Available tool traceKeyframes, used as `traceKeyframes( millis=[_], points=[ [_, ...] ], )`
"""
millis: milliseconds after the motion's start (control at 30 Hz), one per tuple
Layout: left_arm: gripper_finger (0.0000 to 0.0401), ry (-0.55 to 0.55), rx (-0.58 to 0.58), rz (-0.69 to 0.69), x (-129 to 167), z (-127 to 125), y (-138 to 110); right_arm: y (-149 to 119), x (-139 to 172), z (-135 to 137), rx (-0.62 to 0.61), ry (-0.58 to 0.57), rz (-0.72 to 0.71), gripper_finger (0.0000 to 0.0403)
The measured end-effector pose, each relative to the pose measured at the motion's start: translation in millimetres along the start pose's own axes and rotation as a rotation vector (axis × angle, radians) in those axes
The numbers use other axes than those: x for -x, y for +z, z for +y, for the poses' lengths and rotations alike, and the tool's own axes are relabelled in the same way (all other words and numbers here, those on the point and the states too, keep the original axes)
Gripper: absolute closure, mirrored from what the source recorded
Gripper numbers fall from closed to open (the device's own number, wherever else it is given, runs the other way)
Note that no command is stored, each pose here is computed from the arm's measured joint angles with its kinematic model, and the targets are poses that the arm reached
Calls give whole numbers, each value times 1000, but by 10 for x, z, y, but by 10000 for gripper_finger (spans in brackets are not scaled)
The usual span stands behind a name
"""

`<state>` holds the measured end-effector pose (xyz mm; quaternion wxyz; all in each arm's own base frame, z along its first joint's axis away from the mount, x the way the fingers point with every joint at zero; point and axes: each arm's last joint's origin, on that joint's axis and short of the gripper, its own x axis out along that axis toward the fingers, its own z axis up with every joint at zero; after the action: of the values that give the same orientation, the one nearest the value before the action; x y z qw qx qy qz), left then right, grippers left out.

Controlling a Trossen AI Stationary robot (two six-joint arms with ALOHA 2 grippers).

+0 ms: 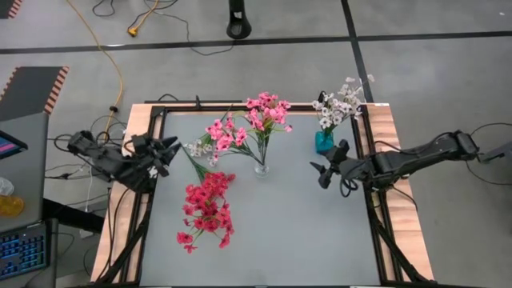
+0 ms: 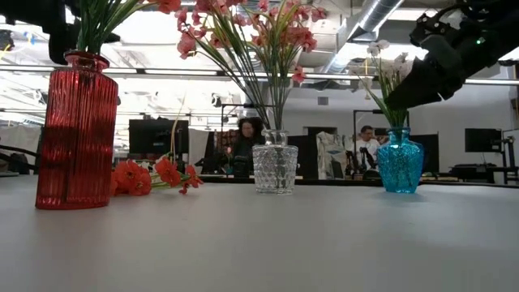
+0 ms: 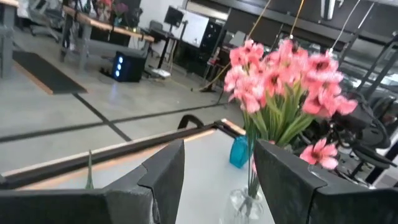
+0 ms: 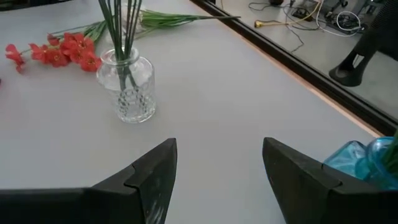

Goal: Sort flowers into vase by color
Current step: Put the white flowers into the blue base

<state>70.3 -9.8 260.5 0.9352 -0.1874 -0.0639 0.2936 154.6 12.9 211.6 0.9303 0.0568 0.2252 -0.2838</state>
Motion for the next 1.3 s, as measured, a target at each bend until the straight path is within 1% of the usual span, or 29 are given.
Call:
traceKeyframes(
  millis=[233, 367, 467, 667, 967, 1100, 1300],
  points=[
    [221, 9, 26, 100, -157, -52, -147, -26, -42, 27, 19, -9, 21, 138],
    [221, 30, 12, 181, -317, -65, -237, -33, -51, 32, 25, -12, 27, 138],
    [221, 60, -4, 242, -450, -25, -288, -32, -49, 31, 23, -11, 26, 138],
    [221, 120, -4, 333, -674, 179, -297, -32, -48, 30, 24, -12, 26, 138],
    [221, 217, -11, 443, -950, 582, -293, -32, -48, 30, 24, -12, 26, 138],
    [221, 222, -8, 486, -1083, 742, -320, -31, -48, 30, 23, -11, 25, 138],
    [221, 196, -13, 527, -1281, 944, -387, -32, -48, 30, 24, -11, 26, 138]
  ],
)
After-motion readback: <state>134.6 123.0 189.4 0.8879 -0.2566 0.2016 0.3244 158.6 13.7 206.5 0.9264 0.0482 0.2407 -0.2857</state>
